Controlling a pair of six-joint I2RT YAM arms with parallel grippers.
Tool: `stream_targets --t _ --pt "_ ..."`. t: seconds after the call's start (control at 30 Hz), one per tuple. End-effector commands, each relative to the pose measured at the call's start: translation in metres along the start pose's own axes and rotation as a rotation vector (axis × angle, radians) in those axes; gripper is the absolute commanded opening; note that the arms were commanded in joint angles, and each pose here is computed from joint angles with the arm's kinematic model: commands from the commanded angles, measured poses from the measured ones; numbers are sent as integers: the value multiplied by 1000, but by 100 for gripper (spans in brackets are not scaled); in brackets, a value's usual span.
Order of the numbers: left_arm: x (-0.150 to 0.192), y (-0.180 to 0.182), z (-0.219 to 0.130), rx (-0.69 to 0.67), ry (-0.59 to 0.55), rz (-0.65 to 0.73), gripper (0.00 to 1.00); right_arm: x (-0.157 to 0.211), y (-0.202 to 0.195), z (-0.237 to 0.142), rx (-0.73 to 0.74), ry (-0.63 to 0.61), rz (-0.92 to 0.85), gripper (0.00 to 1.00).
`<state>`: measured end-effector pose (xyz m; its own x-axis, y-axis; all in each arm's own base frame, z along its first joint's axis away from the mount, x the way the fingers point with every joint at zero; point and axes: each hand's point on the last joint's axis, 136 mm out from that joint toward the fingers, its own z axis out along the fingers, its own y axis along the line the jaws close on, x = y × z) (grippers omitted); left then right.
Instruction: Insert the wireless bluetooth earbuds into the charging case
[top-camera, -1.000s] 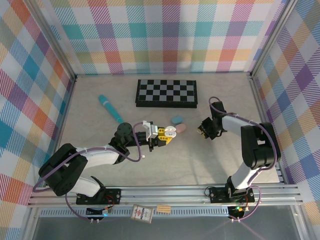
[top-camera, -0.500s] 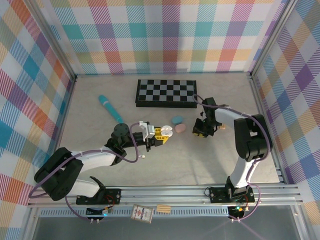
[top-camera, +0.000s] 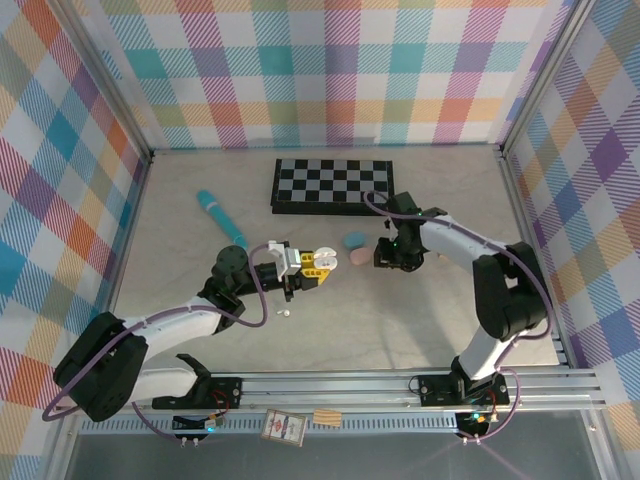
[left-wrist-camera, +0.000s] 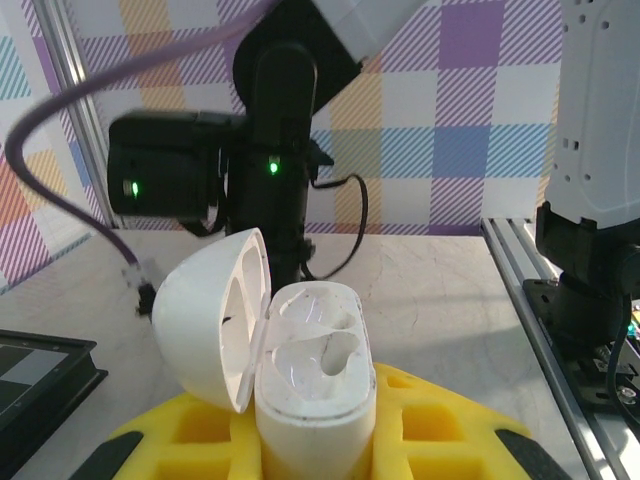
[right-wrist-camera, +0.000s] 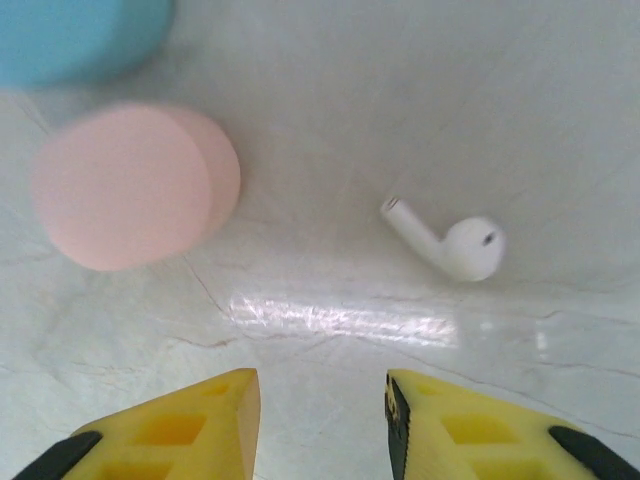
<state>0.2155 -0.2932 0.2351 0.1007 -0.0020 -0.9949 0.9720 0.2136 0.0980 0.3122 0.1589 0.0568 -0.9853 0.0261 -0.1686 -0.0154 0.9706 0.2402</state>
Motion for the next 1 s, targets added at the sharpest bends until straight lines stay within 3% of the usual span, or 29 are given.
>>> stream_targets --t 0.0,0.33,0.6,0.97 --pt "0 -1 -5 -7 8 27 2 -27 -8 -4 38 -67 22 39" --pt "-3 -3 -8 -6 12 28 2 -40 3 34 -45 42 -32 45" --pt "-2 -3 -7 0 15 27 2 -5 15 41 -87 125 -97 44" --pt "2 -2 -5 7 19 22 2 45 18 24 -98 215 -158 43"
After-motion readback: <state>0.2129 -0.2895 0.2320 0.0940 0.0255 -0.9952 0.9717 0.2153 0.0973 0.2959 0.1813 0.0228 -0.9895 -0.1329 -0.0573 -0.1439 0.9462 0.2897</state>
